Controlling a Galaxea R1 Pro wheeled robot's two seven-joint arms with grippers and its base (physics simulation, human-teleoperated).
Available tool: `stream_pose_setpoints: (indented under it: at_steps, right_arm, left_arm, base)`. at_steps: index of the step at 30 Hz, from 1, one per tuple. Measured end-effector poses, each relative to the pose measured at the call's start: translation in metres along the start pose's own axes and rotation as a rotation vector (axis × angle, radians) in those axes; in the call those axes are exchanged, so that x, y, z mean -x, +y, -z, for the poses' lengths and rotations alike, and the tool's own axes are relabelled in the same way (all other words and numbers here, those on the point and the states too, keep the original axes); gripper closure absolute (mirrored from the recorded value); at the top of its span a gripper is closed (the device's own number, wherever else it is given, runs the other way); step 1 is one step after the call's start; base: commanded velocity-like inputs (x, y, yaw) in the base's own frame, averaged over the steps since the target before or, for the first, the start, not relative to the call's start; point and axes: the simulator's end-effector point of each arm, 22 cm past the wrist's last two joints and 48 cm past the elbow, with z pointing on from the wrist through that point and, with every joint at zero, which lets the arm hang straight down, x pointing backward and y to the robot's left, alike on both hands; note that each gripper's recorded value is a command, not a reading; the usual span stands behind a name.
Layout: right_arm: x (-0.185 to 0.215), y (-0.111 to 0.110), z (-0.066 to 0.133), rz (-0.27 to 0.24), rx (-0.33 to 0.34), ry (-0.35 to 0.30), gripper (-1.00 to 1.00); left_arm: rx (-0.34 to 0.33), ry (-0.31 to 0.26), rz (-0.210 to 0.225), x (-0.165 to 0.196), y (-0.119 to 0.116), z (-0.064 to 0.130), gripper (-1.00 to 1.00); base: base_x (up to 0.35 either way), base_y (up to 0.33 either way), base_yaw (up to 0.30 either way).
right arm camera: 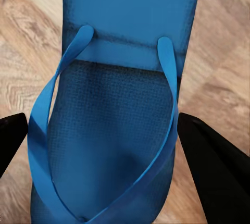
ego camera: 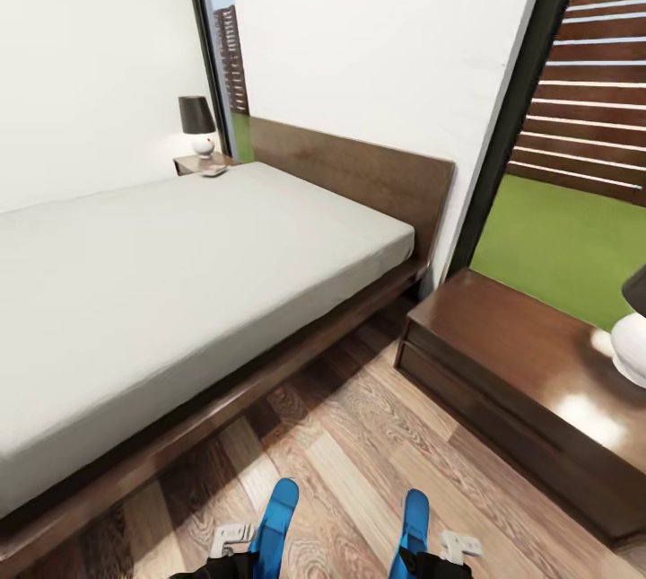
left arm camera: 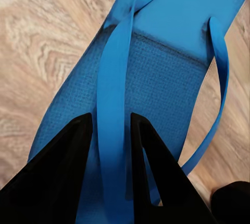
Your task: In the bedroom, move the book from the bed onto either nightstand, and place the two sandals side by side next to the bed.
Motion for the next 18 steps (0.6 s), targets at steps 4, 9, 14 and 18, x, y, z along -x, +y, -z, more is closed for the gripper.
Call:
stream_pose_setpoints:
  at_steps: [4, 9, 14, 18]
  right_arm:
    - [0.0000, -0.0004, 0.0001, 0.001, -0.001, 0.000, 1.00]
    - [0.0000, -0.0005, 0.0001, 0.000, -0.002, 0.000, 1.00]
    - [0.0000, -0.0001, 0.0000, 0.000, -0.001, 0.000, 1.00]
    - [0.0001, -0.0005, 0.0001, 0.000, -0.002, 0.000, 1.00]
  left_arm:
    - [0.000, 0.000, 0.000, 0.0000, 0.0000, 0.0000, 1.00]
    - [0.000, 0.000, -0.001, -0.0001, 0.0000, 0.0000, 1.00]
    - [0.000, 0.000, -0.001, -0.0001, 0.0000, 0.0000, 1.00]
    - [0.000, 0.000, -0.001, -0.0001, -0.0001, 0.0000, 1.00]
  base:
    - [0.000, 0.000, 0.287]
    - [0.000, 0.000, 0.287]
    - [0.000, 0.000, 0.287]
    - [0.000, 0.000, 0.287]
